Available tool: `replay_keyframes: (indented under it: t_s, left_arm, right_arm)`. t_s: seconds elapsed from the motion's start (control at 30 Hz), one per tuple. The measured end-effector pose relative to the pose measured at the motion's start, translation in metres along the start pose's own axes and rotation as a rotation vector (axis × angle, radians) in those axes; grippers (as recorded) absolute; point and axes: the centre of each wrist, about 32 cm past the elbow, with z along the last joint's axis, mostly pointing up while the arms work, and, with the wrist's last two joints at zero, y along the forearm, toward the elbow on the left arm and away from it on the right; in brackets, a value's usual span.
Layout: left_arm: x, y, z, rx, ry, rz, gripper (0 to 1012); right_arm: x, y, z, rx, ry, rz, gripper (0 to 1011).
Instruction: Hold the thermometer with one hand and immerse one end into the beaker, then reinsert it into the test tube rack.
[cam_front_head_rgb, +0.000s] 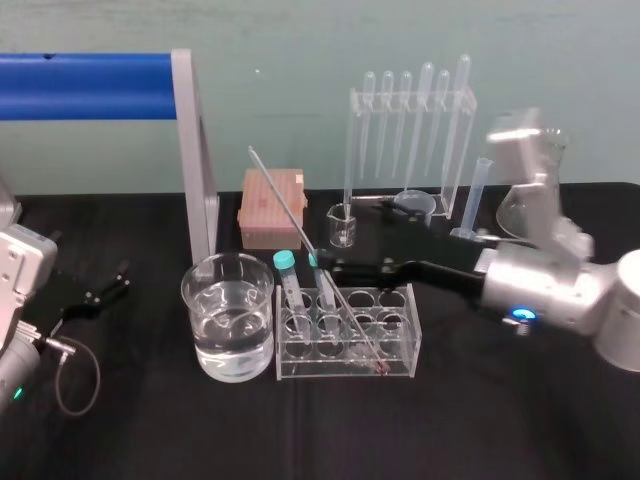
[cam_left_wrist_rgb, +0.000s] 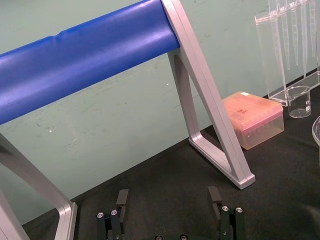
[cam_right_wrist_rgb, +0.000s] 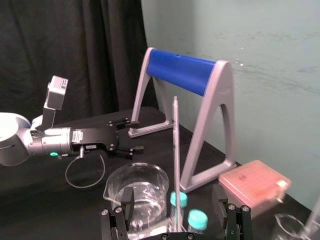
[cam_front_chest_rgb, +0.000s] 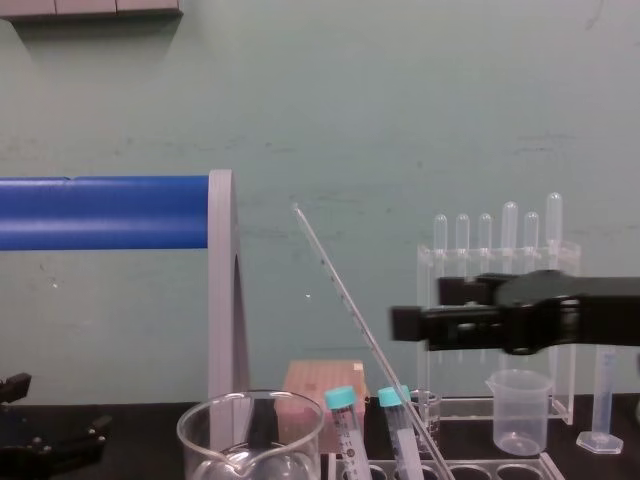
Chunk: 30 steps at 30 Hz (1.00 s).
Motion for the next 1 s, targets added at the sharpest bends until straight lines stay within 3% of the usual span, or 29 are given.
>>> replay_keyframes:
  t_s: [0.1, 0.3, 0.7, 1.0]
  left_arm:
    - [0.0, 0.0, 0.0, 0.0, 0.0, 0.0, 1008]
    - [0.0, 0.0, 0.0, 0.0, 0.0, 0.0, 1008]
    - [0.0, 0.0, 0.0, 0.0, 0.0, 0.0, 1008]
    - [0.0, 0.0, 0.0, 0.0, 0.0, 0.0, 1008]
  right_arm:
    - [-0.0019, 0.022, 0.001, -0.007, -0.014, -0.009, 1003]
    - [-0.0091, 0.048, 0.001, -0.011, -0.017, -0.042, 1003]
    - [-0.0168, 0.071, 0.003, -0.042, -0.023, -0.099, 1003]
    - [-0.0175, 0.074, 0.003, -0.049, -0.033, -0.103, 1003]
